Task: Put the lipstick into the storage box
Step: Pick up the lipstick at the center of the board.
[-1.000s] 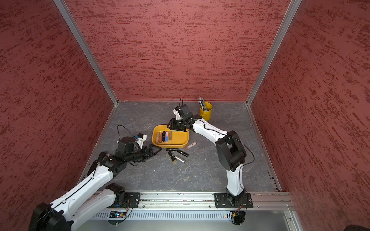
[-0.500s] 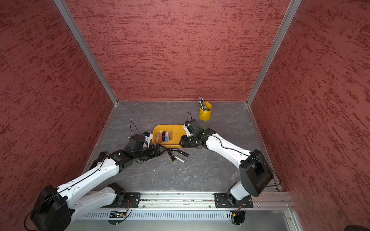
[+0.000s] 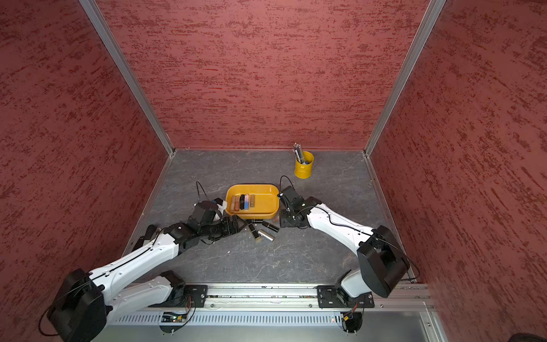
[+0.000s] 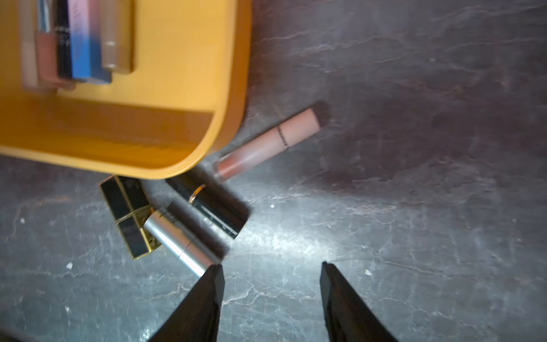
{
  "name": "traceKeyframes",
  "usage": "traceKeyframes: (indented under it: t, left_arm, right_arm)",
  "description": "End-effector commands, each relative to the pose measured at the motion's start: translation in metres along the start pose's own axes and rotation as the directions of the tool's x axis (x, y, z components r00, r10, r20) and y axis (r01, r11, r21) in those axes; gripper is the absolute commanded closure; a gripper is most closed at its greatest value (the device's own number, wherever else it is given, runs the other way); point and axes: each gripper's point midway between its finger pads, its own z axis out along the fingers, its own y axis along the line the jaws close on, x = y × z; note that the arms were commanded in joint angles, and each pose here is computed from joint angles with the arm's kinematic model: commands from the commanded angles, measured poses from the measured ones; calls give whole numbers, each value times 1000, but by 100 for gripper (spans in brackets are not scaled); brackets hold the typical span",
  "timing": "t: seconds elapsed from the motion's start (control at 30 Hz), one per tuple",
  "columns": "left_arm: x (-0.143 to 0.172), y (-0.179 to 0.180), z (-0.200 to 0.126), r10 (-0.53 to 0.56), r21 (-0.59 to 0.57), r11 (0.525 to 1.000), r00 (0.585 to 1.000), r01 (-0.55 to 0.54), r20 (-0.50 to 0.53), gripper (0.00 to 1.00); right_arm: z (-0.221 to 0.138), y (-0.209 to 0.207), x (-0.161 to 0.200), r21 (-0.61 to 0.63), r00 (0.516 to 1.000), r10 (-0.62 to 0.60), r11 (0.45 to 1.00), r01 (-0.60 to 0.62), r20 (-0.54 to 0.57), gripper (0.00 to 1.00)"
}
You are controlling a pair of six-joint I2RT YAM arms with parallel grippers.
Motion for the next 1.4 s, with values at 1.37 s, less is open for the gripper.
traceKeyframes:
  t: [1.37]
  left_arm:
    - [9,-27,-14,272,-114,956,962,-271,-3,3]
  right_arm:
    - [95,-16,-39,193,640,763,645,-740,-98,37]
